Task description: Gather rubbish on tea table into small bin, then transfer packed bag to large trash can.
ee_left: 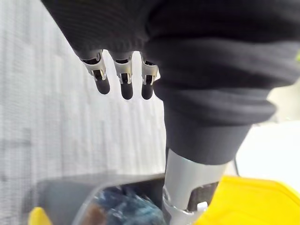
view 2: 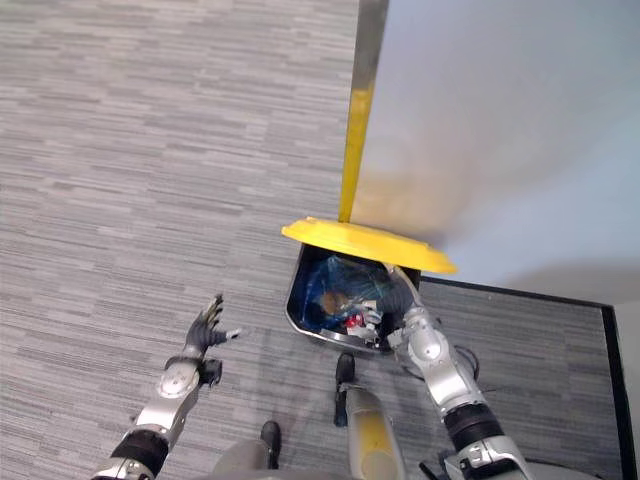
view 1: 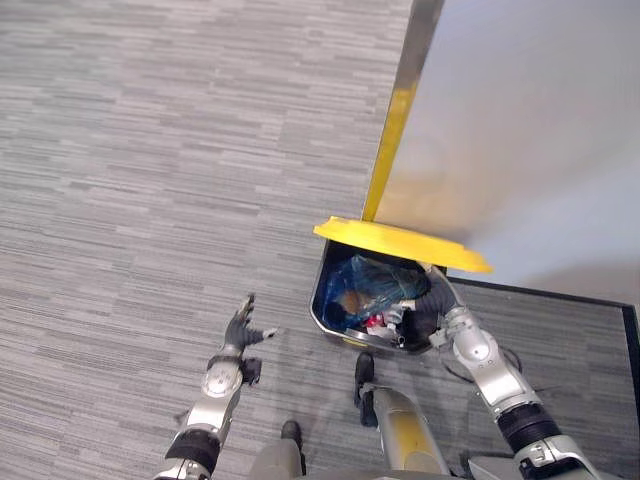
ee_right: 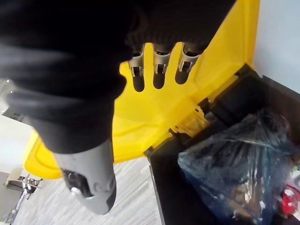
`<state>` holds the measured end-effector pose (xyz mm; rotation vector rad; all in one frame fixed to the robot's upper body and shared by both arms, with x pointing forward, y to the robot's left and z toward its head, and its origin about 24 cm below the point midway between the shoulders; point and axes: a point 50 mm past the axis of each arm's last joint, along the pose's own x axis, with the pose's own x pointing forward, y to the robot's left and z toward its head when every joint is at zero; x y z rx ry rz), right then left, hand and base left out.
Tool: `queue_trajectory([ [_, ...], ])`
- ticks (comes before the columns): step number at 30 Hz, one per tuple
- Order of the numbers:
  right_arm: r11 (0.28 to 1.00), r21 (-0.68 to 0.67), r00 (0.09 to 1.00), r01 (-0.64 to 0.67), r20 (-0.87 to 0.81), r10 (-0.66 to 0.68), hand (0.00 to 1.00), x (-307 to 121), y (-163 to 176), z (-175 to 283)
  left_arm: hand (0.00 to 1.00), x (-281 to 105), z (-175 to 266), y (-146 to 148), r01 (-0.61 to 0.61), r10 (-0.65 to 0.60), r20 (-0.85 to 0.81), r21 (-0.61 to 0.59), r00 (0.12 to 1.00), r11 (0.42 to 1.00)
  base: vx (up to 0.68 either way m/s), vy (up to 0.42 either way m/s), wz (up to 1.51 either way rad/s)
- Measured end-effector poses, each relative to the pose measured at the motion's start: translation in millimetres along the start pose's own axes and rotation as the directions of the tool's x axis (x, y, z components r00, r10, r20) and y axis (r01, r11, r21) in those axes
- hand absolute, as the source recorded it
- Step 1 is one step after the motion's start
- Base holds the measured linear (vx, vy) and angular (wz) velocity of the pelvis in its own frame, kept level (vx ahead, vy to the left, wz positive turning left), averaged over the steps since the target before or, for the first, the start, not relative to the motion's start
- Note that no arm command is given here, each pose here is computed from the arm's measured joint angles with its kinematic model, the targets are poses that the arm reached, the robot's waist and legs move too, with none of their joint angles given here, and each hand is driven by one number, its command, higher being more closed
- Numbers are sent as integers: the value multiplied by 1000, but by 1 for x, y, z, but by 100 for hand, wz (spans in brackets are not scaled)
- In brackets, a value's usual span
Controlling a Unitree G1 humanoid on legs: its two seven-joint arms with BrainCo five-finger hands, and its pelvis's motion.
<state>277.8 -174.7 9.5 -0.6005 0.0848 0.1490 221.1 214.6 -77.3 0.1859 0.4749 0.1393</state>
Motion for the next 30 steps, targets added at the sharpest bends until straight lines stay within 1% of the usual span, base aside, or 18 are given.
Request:
queue_trajectory([
  [2,999,19,999,-34,-32,35,0,0,15,-4,0,-12,-39,12,-73,62,-171,-58,983,996,-14,-21,-9],
  [5,998,10,995,-65,-72,66,0,-2,28,-11,0,-33,-77,16,-148,100,-338,-121,936,982,-15,-16,-22],
  [7,996,9,990,-83,-111,84,0,-5,33,-20,0,-43,-91,15,-167,103,-397,-131,912,977,-54,2,-13],
  [10,995,26,983,-101,-151,104,0,-14,41,-30,0,-50,-99,12,-168,97,-422,-134,901,977,-117,36,-17],
  [12,992,46,971,-120,-202,127,0,-22,51,-41,0,-53,-103,11,-168,94,-437,-133,895,977,-158,62,-26],
  [14,989,76,946,-129,-290,146,0,-39,59,-61,0,-58,-108,6,-164,81,-460,-143,884,976,-235,103,-46],
  [16,988,94,931,-126,-332,150,0,-46,63,-70,0,-62,-113,1,-157,66,-478,-152,876,976,-250,78,-56],
  [18,984,136,892,-117,-421,164,0,-64,72,-88,0,-65,-116,-2,-160,58,-491,-168,869,973,-188,14,-75],
  [19,972,228,828,-64,-532,179,0,-93,93,-104,0,-66,-116,1,-205,80,-492,-206,867,957,-69,-190,-127],
  [20,966,255,810,-39,-558,180,0,-100,99,-107,0,-66,-116,0,-225,87,-502,-221,860,949,-23,-274,-151],
  [21,967,253,800,-15,-578,163,0,-103,98,-111,0,-67,-117,-9,-224,73,-512,-240,856,945,-5,-196,-85],
  [22,968,249,792,-10,-589,160,0,-104,97,-113,0,-65,-114,-12,-215,65,-503,-246,862,945,-35,-194,-45],
  [24,968,251,742,14,-652,158,0,-113,94,-127,0,-55,-105,-18,-182,46,-474,-247,879,952,-51,-155,-13],
  [25,968,245,709,47,-691,140,0,-121,91,-135,0,-53,-102,-20,-172,40,-464,-247,885,954,-72,-92,-19],
  [28,969,234,678,73,-724,124,0,-128,83,-144,0,-52,-101,-19,-172,43,-459,-243,888,955,-75,-30,-10],
  [30,968,238,661,83,-740,125,0,-132,82,-148,0,-53,-103,-13,-180,57,-463,-226,885,958,-81,19,6],
])
